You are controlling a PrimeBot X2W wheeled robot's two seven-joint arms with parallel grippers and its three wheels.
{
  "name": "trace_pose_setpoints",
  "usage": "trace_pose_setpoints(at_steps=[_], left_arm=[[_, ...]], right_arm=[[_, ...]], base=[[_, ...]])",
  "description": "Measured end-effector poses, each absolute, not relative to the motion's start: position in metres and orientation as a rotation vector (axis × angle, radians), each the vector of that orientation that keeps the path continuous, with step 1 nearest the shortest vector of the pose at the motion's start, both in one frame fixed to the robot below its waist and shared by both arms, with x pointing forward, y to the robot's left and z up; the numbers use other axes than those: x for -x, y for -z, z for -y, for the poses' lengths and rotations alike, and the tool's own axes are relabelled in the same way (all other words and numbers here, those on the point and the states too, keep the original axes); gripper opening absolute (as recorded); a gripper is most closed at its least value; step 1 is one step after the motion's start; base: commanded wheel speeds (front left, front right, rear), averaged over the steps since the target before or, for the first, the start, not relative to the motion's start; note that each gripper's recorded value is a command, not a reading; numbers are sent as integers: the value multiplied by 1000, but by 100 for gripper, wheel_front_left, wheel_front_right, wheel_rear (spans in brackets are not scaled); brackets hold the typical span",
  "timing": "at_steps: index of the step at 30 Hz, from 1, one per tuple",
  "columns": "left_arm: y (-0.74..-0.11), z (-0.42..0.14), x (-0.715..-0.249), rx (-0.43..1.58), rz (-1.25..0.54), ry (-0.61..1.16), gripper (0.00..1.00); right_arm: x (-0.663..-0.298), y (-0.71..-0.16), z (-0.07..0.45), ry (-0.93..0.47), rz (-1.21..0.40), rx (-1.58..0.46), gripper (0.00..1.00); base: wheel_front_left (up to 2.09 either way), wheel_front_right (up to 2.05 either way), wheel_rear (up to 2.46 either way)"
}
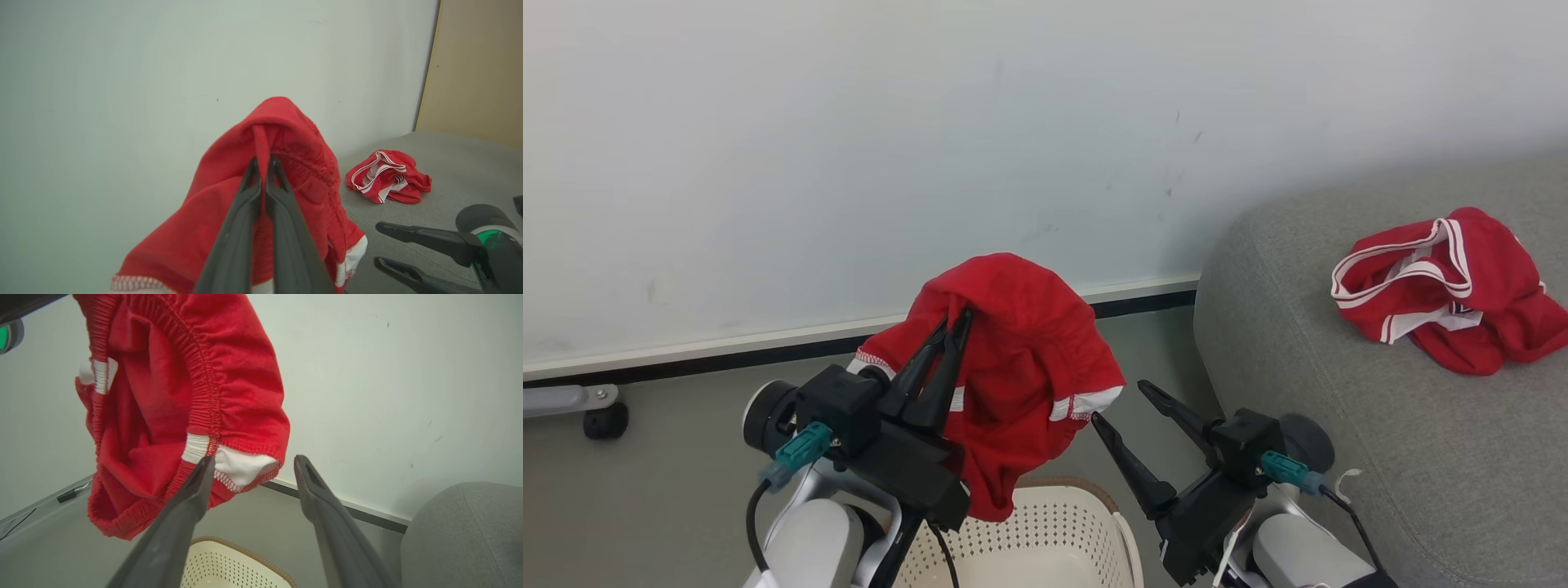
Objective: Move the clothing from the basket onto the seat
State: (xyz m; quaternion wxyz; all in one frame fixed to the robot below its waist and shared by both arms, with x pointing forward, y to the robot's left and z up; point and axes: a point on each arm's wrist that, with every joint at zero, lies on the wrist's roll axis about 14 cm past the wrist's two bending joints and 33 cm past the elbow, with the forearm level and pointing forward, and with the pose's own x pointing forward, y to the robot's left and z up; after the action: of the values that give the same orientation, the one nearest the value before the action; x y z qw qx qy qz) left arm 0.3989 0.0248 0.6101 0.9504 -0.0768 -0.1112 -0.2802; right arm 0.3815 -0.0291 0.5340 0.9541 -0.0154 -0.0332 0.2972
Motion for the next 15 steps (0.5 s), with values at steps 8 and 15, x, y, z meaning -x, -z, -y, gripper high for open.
trace_pose_setpoints(at_steps=[8,15], left_arm=[[-617,-20,-394,155,230,591,0],[-621,-16,-391,155,232,604,0]], right_arm=[[-391,-527,28,-630,14,28,100],[-386,-519,12,-707,-26,38,100]], base=[[0,0,0],[0,0,0]])
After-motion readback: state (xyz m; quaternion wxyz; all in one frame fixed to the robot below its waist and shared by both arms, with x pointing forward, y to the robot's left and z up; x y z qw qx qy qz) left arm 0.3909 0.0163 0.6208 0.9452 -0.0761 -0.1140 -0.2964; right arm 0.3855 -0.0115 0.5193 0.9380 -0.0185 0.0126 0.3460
